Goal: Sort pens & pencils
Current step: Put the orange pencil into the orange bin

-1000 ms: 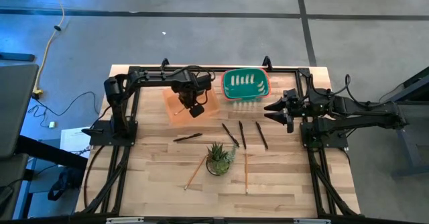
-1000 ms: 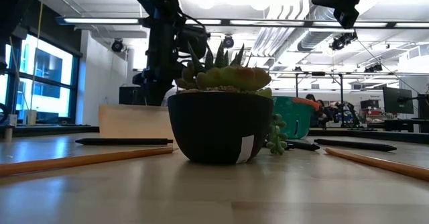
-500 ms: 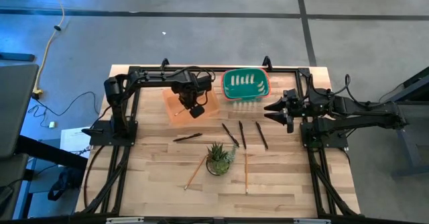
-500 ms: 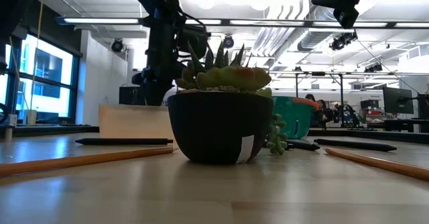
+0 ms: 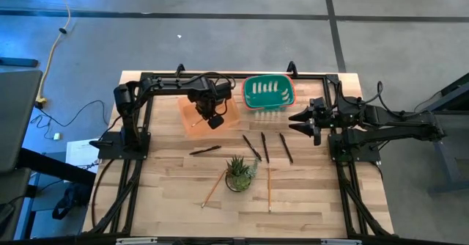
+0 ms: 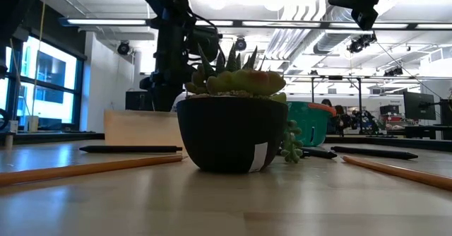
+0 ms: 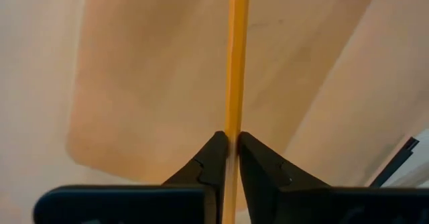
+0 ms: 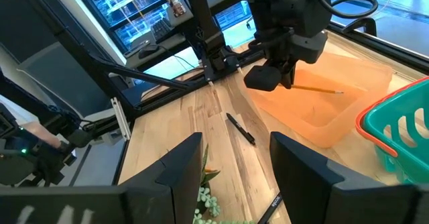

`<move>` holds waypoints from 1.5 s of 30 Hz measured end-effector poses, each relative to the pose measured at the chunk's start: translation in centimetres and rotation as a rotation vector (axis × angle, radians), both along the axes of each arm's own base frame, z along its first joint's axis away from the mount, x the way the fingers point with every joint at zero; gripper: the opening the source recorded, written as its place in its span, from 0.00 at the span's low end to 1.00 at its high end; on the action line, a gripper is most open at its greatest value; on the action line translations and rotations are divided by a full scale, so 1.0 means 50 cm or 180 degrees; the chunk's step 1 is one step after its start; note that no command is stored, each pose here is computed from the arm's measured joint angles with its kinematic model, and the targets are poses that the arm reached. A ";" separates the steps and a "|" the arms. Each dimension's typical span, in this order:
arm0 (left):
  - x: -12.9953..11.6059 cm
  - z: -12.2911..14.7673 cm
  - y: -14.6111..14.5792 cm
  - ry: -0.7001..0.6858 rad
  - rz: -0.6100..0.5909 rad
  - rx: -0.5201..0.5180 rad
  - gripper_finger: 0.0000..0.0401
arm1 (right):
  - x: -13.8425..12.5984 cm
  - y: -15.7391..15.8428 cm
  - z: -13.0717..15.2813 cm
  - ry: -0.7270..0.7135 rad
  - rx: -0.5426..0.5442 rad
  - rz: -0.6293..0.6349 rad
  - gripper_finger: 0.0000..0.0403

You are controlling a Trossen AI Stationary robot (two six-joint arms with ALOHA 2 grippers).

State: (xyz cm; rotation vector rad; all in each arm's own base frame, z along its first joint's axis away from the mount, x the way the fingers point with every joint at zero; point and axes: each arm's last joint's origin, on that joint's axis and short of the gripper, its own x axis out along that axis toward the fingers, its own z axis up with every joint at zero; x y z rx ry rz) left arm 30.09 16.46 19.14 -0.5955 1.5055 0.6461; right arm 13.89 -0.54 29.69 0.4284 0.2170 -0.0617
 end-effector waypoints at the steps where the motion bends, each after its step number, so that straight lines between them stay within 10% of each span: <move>1: 0.000 0.000 0.000 0.0001 0.0000 -0.0001 0.08 | 0.000 0.000 0.000 0.0001 0.0000 0.0000 0.41; 28: 0.011 0.006 -0.035 0.0044 -0.0132 -0.0012 0.10 | 0.000 0.000 0.000 0.0001 0.0001 0.0000 0.41; 45: 0.008 0.150 -0.048 -0.0629 -0.0055 0.0457 0.10 | 0.000 0.000 0.000 0.0001 0.0016 -0.0001 0.41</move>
